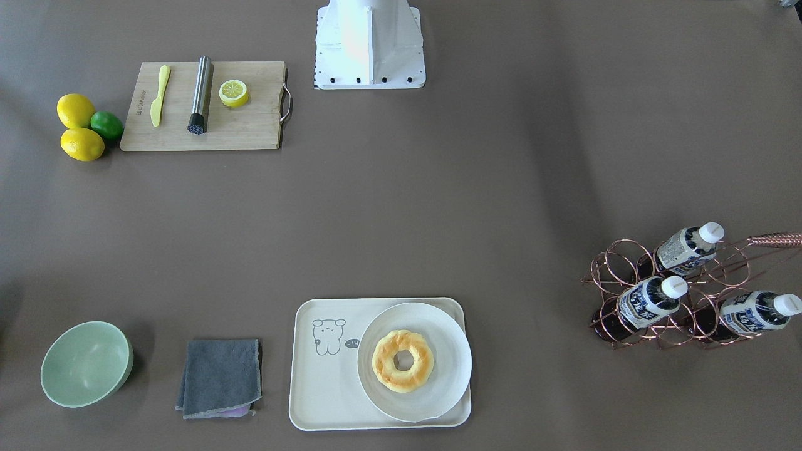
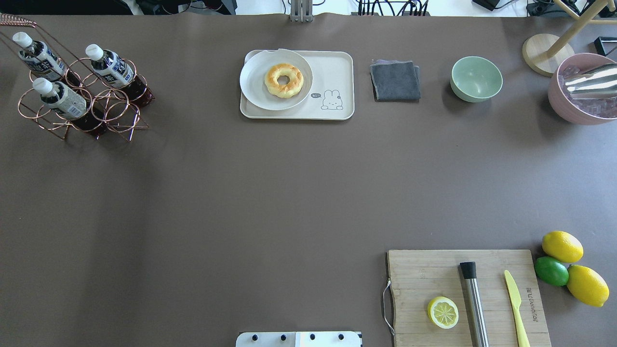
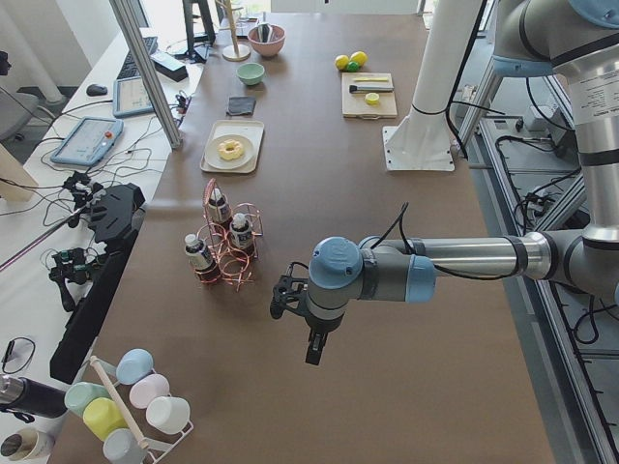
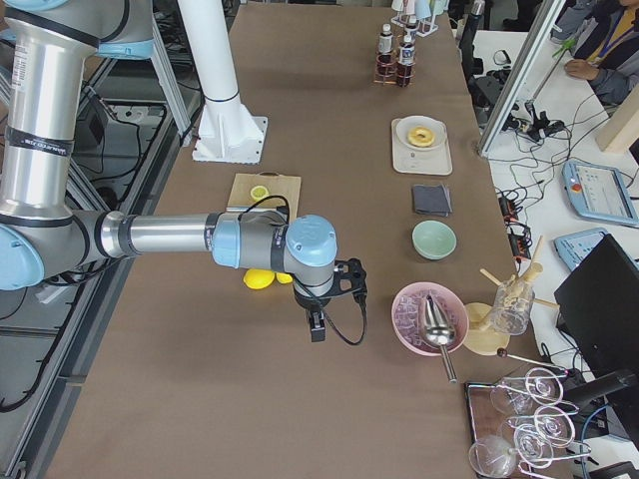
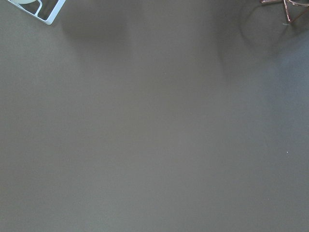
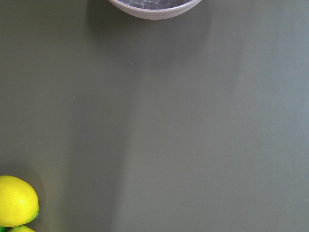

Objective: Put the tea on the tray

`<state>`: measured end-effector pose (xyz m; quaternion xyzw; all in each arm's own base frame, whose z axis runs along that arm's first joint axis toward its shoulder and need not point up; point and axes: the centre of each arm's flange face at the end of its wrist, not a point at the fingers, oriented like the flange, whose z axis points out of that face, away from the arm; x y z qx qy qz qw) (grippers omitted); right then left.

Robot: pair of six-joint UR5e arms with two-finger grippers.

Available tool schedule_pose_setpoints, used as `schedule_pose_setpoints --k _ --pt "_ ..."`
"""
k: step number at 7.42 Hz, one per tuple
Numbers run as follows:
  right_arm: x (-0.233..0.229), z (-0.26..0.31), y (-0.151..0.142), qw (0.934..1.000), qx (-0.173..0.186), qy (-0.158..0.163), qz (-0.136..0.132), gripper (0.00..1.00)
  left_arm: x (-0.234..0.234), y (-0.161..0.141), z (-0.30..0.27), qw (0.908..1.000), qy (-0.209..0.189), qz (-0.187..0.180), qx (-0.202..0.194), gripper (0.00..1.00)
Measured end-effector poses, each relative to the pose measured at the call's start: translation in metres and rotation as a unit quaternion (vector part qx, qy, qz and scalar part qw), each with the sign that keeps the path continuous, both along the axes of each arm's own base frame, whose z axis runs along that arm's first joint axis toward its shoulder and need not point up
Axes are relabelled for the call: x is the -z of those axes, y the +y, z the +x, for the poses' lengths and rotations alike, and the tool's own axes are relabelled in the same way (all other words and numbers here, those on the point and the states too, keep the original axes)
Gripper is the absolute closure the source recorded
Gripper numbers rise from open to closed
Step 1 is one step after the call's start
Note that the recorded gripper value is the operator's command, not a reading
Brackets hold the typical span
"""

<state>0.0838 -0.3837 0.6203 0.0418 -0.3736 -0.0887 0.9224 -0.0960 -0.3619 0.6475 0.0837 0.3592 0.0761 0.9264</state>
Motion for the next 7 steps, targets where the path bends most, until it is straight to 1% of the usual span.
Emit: schedule_pose_setpoints --k 7 --pt "0.0034 -0.0001 -0.0002 1.0000 0.000 -0.003 0.004 0.00 0.0032 -0.0010 0.0001 1.0000 0.001 0.004 0.000 0.03"
